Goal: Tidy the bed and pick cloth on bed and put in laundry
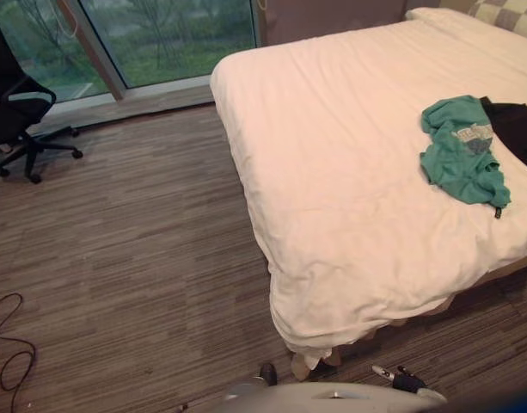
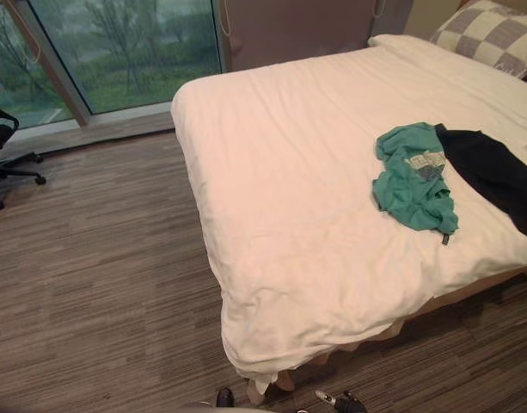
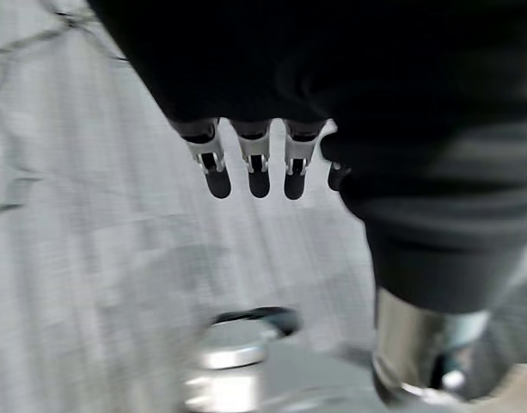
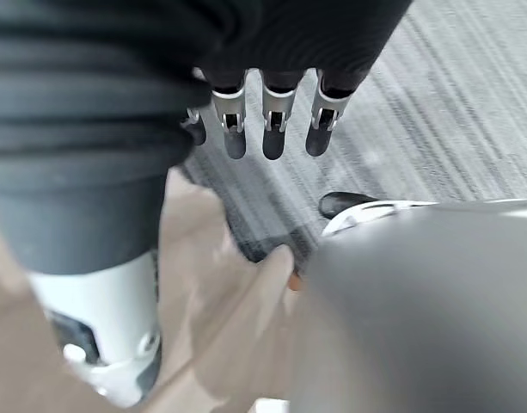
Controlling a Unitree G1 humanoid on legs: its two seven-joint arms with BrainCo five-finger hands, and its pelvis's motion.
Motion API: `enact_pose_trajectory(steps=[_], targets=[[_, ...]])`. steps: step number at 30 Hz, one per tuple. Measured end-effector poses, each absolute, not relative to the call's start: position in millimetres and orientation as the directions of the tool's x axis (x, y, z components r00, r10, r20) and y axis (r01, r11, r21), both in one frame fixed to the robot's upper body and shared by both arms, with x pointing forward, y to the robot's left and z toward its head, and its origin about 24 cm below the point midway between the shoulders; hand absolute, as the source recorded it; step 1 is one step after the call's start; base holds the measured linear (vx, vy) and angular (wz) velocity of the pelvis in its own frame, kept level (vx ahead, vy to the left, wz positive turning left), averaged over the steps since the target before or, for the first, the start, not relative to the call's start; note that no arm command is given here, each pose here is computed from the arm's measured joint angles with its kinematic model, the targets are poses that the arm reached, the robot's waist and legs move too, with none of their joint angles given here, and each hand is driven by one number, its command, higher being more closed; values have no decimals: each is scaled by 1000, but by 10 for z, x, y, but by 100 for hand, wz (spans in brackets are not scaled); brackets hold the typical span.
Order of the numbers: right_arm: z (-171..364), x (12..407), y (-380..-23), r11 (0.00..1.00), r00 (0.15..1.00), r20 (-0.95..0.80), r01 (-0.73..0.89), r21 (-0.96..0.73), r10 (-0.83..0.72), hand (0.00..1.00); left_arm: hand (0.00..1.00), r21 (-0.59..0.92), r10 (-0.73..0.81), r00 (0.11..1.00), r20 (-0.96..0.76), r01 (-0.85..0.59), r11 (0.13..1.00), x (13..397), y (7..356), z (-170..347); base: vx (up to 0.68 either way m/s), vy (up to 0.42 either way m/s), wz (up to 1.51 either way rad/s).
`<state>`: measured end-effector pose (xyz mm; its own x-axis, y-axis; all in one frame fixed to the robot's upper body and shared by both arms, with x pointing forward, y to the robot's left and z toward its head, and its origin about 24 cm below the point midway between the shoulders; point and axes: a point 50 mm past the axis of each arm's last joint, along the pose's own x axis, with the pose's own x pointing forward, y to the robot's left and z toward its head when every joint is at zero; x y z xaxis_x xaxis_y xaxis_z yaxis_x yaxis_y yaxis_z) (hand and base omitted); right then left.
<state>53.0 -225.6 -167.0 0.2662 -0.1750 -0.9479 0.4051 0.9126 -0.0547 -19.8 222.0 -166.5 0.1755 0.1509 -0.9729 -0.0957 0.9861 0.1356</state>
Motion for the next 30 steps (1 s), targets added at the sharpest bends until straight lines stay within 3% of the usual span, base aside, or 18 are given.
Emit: enact_pose_trajectory(steps=[3, 4, 6, 8, 9, 11, 12, 15, 17, 18, 20, 23, 25, 27, 30], targets=[[-1690, 395, -2268, 838, 174, -954, 532, -119, -246, 0, 0, 94, 110, 183, -977, -95, 991, -222, 2065, -1688, -47, 33, -20], [-1691, 362, -2274, 800, 141, -948, 579, -154, -284, 100, 0, 97, 115, 192, -975, -101, 990, -199, 2042, -1692, 5, 25, -28], [-1678, 341, -2313, 741, 104, -927, 636, -217, -361, 100, 0, 115, 133, 220, -967, -89, 989, -122, 2064, -1689, 28, 21, -19], [-1602, 443, -2453, 666, 126, -860, 691, -281, -495, 100, 0, 117, 129, 272, -954, -60, 991, 11, 2054, -1685, 59, 27, -10], [-1469, 667, -2615, 600, 195, -769, 747, -286, -609, 100, 0, 130, 129, 316, -940, -16, 991, 129, 2059, -1674, 61, 26, -17], [-1299, 953, -2779, 567, 275, -671, 780, -264, -689, 100, 0, 145, 126, 353, -927, 28, 989, 246, 2045, -1665, 65, 25, -20], [-1093, 1272, -2929, 559, 361, -567, 799, -222, -740, 100, 0, 163, 125, 364, -923, 76, 984, 295, 2062, -1658, 74, 23, -16], [-350, 2034, -3299, 592, 559, -232, 799, -104, -796, 100, 0, 198, 141, 396, -907, 106, 975, 393, 2091, -1641, 130, 16, 2], [52, 2316, -3367, 667, 666, -47, 744, -38, -745, 100, 0, 213, 148, 413, -899, 117, 970, 408, 2105, -1628, 121, -3, 11], [322, 2492, -3292, 762, 759, 78, 647, 21, -646, 100, 0, 221, 153, 423, -893, 117, 968, 412, 2117, -1618, 124, -1, 6], [686, 2651, -3040, 891, 855, 260, 451, 54, -449, 100, 0, 221, 153, 418, -896, 120, 968, 357, 2118, -1619, 137, -1, -1], [1132, 2764, -2427, 999, 888, 458, 36, -23, -21, 100, 0, 234, 157, 421, -893, 138, 962, 344, 2109, -1619, 81, -14, 4], [1239, 2766, -2027, 973, 836, 499, -216, -82, 227, 100, 0, 232, 150, 427, -892, 148, 961, 338, 2093, -1617, 33, -16, 9], [1220, 2744, -1628, 883, 752, 474, -447, -144, 458, 100, 0, 236, 150, 440, -886, 147, 960, 342, 2099, -1608, -2, -16, 6], [1079, 2691, -1001, 667, 583, 366, -726, -167, 726, 100, 0, 243, 156, 442, -883, 148, 959, 340, 2122, -1602, -39, -12, 30]])
